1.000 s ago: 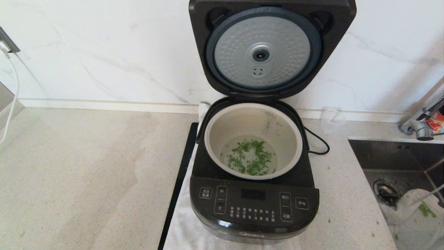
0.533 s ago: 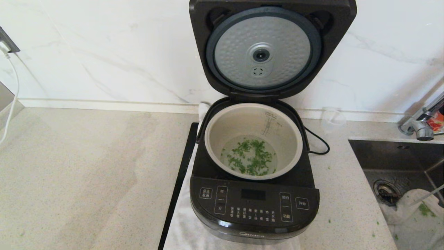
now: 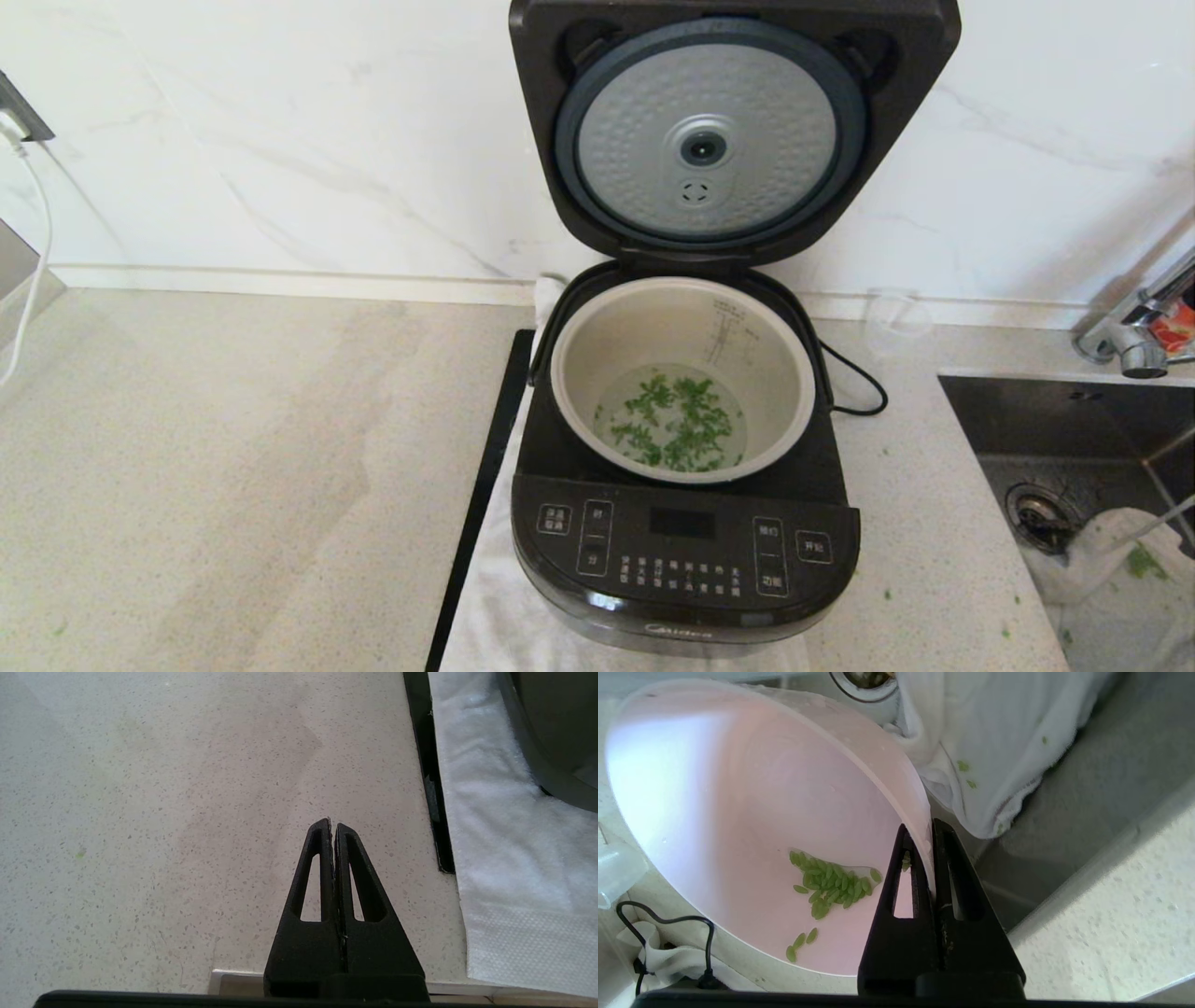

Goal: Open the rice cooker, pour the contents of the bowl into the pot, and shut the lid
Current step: Fill a bowl with water from the tap

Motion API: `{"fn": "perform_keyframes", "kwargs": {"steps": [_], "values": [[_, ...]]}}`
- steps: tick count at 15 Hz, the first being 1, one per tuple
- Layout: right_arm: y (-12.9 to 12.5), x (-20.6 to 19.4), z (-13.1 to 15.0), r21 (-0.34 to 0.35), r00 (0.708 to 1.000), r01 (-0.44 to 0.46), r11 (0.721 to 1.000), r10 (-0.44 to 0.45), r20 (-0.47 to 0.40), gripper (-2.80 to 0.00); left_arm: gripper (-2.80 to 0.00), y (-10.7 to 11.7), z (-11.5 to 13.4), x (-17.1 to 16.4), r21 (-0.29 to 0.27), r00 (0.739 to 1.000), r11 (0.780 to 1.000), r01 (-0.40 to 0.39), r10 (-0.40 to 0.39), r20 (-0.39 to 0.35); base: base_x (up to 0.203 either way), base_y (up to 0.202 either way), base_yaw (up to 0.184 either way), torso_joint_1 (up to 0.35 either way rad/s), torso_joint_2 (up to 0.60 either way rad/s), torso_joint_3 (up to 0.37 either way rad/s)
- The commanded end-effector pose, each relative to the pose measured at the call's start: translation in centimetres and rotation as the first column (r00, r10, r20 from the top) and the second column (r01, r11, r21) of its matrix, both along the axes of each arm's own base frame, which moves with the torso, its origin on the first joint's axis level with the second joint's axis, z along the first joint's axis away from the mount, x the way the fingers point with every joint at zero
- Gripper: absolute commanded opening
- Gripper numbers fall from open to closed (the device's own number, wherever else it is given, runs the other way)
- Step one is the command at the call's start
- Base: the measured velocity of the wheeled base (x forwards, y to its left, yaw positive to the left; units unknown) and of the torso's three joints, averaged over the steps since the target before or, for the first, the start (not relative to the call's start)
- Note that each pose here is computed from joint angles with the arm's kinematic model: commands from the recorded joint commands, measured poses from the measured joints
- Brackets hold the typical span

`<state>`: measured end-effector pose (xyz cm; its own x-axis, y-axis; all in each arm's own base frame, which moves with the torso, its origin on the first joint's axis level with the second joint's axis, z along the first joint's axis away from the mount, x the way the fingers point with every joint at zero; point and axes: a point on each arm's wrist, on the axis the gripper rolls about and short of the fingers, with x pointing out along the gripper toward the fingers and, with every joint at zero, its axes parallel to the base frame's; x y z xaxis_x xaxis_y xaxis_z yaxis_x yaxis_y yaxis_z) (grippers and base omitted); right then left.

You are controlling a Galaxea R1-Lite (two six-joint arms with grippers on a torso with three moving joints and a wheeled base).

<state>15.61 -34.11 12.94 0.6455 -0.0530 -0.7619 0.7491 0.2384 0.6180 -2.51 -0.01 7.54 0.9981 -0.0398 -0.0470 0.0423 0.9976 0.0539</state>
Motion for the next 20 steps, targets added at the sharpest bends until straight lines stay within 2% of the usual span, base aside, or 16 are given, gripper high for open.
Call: {"fn": "perform_keyframes", "kwargs": {"steps": [1,7,12,16,20], "values": [[-0.5,0.9,-0.3,-0.002,1.0,-0.014,1.0,0.014,0.005,-2.8,-2.8,0.0,0.0,0.0,0.0,1.0,1.0,0.0,0.0,0.001,0.0,0.0,0.0,0.0,0.0,0.0],[-1.0,3.7,-0.6,0.018,1.0,-0.02,1.0,0.02,0.018,-2.8,-2.8,0.0,0.0,0.0,0.0,1.0,1.0,0.0,0.0,0.001,0.0,0.0,0.0,0.0,0.0,0.0],[-2.5,5.7,-0.8,0.045,0.999,0.03,0.999,-0.032,0.039,-2.8,-2.8,0.0,0.0,0.0,0.0,1.0,1.0,0.0,0.0,-0.001,0.0,0.0,0.0,0.0,0.0,0.0],[-2.5,6.6,-1.2,0.058,0.999,0.029,0.998,-0.031,0.039,-2.8,-2.8,0.0,0.0,0.0,0.0,1.0,1.0,0.0,0.0,0.001,0.0,0.0,0.0,0.0,0.0,0.0],[-1.9,6.7,-0.1,0.05,0.999,0.019,0.999,-0.021,0.043,-2.8,-2.8,0.0,0.0,0.0,0.0,1.0,1.0,0.0,0.0,0.001,0.0,0.0,0.0,0.0,0.0,0.0]]}}
